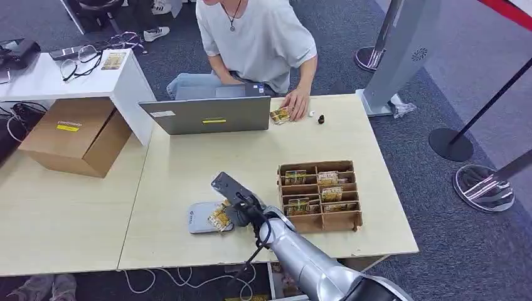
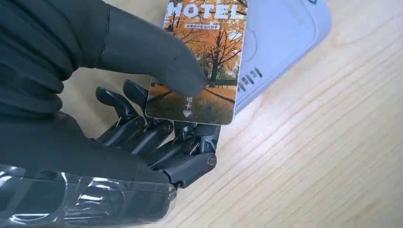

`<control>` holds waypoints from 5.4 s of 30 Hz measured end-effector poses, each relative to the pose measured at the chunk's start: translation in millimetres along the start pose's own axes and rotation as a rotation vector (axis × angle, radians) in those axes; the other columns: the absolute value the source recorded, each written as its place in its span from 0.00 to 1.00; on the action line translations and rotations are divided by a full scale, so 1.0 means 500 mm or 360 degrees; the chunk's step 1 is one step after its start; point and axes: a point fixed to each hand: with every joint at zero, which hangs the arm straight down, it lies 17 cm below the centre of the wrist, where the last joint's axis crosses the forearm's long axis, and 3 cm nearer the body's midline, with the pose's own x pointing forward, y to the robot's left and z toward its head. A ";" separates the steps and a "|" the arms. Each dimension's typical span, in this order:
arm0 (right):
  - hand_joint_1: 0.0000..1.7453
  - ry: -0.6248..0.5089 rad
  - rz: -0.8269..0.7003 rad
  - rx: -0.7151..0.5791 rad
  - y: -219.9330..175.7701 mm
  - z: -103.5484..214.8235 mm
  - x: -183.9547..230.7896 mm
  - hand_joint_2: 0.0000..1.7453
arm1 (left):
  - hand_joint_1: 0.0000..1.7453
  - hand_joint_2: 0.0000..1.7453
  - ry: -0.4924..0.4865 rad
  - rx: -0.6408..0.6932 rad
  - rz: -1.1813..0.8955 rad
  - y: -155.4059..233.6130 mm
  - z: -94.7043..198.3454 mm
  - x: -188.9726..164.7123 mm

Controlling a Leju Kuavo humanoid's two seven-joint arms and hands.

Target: Pass the card to the sensor for recognition and then transmit it.

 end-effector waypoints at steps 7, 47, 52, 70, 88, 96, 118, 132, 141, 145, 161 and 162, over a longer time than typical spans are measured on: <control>1.00 0.0028 -0.0049 -0.0034 -0.009 -0.001 -0.009 1.00 | 0.00 0.00 0.0014 0.0011 0.0002 0.001 0.001 -0.003; 1.00 -0.0230 0.0345 0.0051 0.046 0.006 0.071 1.00 | 0.00 0.00 -0.0042 -0.0022 0.0008 -0.017 0.010 0.009; 1.00 -0.0402 0.0280 0.0086 0.054 0.017 0.138 1.00 | 0.00 0.00 -0.0058 -0.0053 0.0017 -0.024 0.011 0.012; 1.00 -0.1077 0.0339 -0.0221 -0.083 0.120 0.358 1.00 | 0.00 0.00 -0.0089 -0.0083 0.0035 -0.031 0.012 0.019; 1.00 -0.1305 0.1593 -0.1482 -0.374 0.232 0.483 1.00 | 0.00 0.00 -0.0197 -0.0181 0.0043 -0.039 0.010 0.047; 1.00 -0.1126 0.1893 -0.1774 -0.483 0.231 0.515 1.00 | 0.00 0.00 -0.0153 -0.0094 0.0055 -0.019 0.003 0.038; 0.00 -0.1054 0.1960 -0.1648 -0.470 0.168 0.521 1.00 | 0.00 0.00 -0.0062 -0.0004 0.0092 -0.011 0.008 0.014; 0.00 -0.1072 0.1525 -0.1491 -0.484 0.155 0.488 0.00 | 0.00 0.00 -0.0068 -0.0008 0.0121 -0.021 0.015 0.017; 0.00 -0.1156 0.0797 -0.1044 -0.425 0.162 0.444 0.00 | 0.00 0.00 -0.0051 -0.0029 0.0172 -0.027 0.017 0.013; 0.00 -0.1243 0.0499 -0.0863 -0.397 0.190 0.436 0.00 | 0.00 0.00 -0.0042 -0.0040 0.0191 -0.031 0.018 0.011; 0.00 -0.1421 0.0168 -0.0701 -0.351 0.329 0.325 0.00 | 0.00 0.00 -0.0064 -0.0092 0.0241 -0.043 0.021 0.016; 0.00 -0.1424 0.0168 -0.0703 -0.350 0.335 0.321 0.00 | 0.00 0.00 -0.0065 -0.0093 0.0243 -0.043 0.022 0.016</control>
